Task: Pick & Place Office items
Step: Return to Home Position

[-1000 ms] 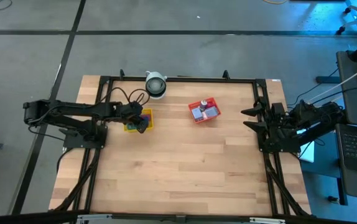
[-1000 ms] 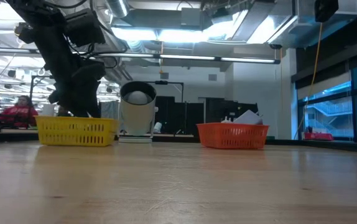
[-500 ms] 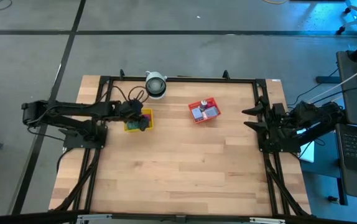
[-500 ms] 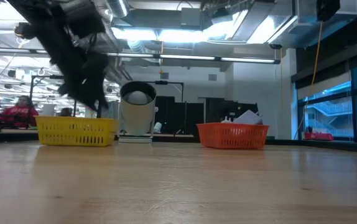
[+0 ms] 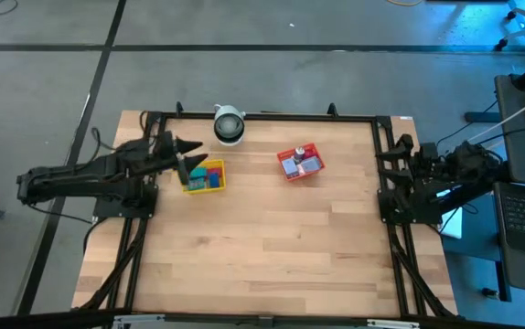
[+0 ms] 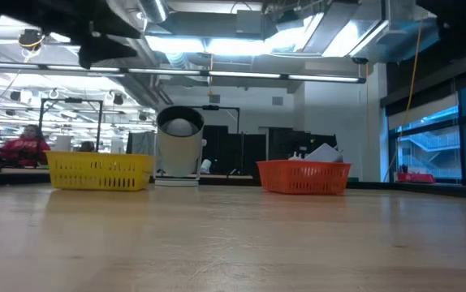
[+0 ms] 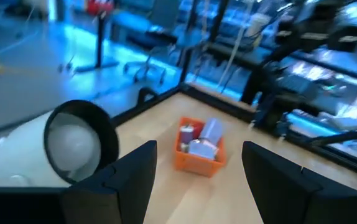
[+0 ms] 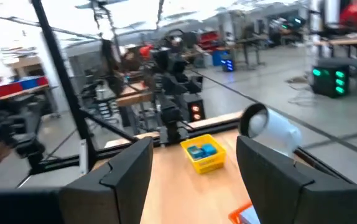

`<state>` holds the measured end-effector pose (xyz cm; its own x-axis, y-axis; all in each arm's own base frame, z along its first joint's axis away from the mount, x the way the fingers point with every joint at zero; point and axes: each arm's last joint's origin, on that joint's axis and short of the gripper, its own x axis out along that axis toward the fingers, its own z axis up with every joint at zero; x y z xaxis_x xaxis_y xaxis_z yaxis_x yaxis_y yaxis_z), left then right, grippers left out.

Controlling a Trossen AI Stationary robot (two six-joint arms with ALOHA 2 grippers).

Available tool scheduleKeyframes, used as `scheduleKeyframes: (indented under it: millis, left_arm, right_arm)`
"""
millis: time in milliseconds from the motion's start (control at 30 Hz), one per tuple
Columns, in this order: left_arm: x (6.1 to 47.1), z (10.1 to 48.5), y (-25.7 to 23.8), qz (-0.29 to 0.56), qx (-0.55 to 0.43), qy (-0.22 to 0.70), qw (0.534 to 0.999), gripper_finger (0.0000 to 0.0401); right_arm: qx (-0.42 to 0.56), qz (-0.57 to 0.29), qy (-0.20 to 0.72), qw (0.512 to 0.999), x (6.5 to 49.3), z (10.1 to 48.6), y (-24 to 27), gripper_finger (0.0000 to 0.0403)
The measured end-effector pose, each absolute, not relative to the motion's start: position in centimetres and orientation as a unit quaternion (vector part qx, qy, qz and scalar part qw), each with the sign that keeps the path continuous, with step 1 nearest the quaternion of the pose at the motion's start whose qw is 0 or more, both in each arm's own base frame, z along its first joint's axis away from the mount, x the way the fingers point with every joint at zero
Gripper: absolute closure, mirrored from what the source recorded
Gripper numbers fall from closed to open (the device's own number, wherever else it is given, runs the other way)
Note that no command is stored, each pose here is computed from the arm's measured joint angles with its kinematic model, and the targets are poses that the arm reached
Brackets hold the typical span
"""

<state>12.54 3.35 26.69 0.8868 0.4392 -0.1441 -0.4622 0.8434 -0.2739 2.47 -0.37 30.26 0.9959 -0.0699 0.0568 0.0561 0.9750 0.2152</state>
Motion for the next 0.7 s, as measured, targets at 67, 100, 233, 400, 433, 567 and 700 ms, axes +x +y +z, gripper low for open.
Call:
scheduleKeyframes:
  millis: [67,100,233,400,433,567,700]
  left_arm:
    - [11.8,25.6,2.9,0.218,-0.137,0.017,0.966,0.0169]
    - [11.6,24.9,2.7,0.211,-0.131,0.006,0.969,0.0169]
    - [11.0,22.5,2.2,0.18,-0.127,-0.075,0.973,0.0169]
    - [10.6,20.3,2.0,0.15,-0.126,-0.123,0.973,0.0168]
    - [10.6,19.9,2.0,0.146,-0.129,-0.122,0.973,0.0168]
    - [10.7,18.9,2.0,0.142,-0.14,-0.122,0.972,0.0168]
    - [10.7,18.8,1.9,0.125,-0.137,-0.119,0.975,0.0168]
  right_arm:
    - [0.093,-0.01,-0.032,0.995,2.3,29.5,-0.3,0.017]
    - [0.084,0.005,-0.03,0.996,2.6,29.3,-0.1,0.017]
    - [0.101,0.033,-0.048,0.993,3.4,29.2,0.4,0.017]
    - [0.102,0.034,-0.05,0.993,5.0,27.3,1.0,0.017]
    - [0.099,0.034,-0.052,0.993,5.5,26.6,1.2,0.017]
    - [0.093,0.064,-0.098,0.989,7.0,24.7,2.0,0.017]
    - [0.067,0.107,-0.109,0.986,7.5,23.5,2.5,0.017]
